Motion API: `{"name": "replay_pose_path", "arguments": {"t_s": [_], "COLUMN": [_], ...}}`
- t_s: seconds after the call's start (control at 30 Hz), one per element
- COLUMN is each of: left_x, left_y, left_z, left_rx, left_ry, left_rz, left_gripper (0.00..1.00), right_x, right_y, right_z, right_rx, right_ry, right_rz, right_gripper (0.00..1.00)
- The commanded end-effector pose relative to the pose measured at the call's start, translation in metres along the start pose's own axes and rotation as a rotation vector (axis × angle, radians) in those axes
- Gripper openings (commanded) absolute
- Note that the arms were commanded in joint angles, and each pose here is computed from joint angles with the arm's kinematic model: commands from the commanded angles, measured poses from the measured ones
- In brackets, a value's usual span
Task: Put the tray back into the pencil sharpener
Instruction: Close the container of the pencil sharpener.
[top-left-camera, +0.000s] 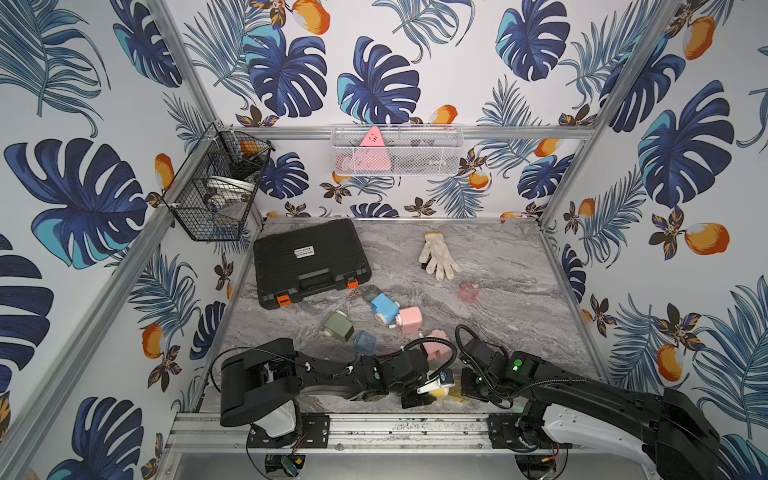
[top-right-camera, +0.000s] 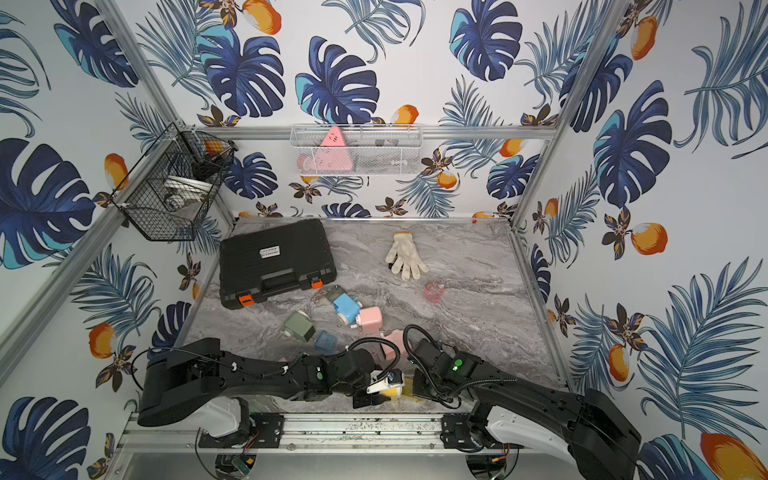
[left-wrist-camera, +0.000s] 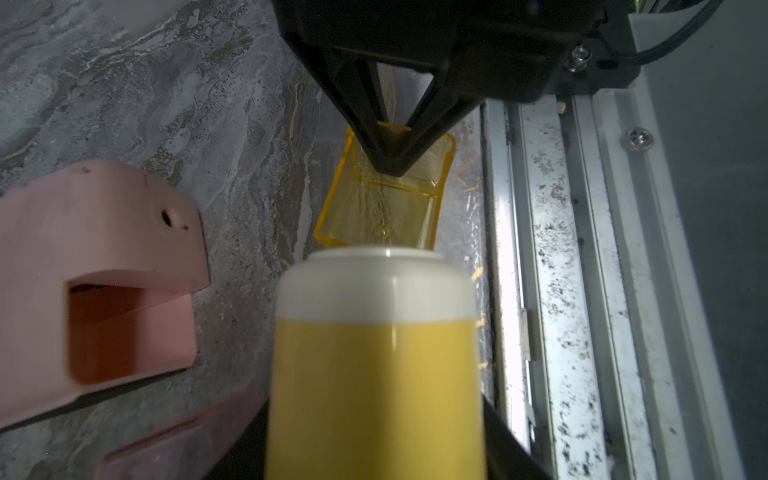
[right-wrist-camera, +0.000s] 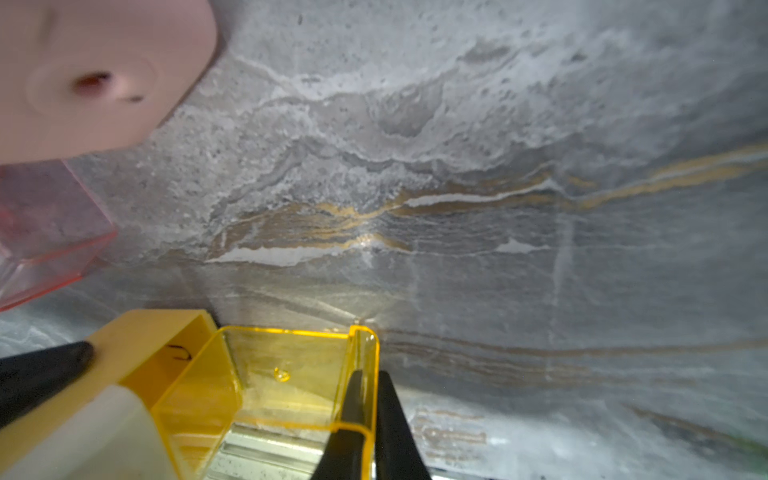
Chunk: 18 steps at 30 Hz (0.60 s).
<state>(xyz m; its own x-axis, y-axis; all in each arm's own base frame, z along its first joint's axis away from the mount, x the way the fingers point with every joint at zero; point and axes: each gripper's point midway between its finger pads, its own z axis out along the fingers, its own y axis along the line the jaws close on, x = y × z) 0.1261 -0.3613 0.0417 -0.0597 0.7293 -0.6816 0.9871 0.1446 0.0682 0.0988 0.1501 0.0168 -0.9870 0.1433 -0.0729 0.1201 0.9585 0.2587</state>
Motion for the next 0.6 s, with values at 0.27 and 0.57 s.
{"name": "replay_pose_path", "arguments": {"t_s": [0.27, 0.57], "left_x": [0.021, 0.0203], "left_y": [0.007, 0.0092], "left_z": [0.0034, 0.0011], "left_rx": [-0.032, -0.038], "left_ry": [0.087, 0.082], "left_rz": [0.027, 0.028], "left_gripper": [0.44, 0.44], "right_x": [-0.0068, -0.0089], "right_y": [0.0133, 0.0062], "right_z": [-0.0028, -0.0033], "right_rx": [-0.064, -0.021], "right_ry": [-0.032, -0.042], "right_rz": [-0.006, -0.008], "right_gripper": [0.14, 0.18]}}
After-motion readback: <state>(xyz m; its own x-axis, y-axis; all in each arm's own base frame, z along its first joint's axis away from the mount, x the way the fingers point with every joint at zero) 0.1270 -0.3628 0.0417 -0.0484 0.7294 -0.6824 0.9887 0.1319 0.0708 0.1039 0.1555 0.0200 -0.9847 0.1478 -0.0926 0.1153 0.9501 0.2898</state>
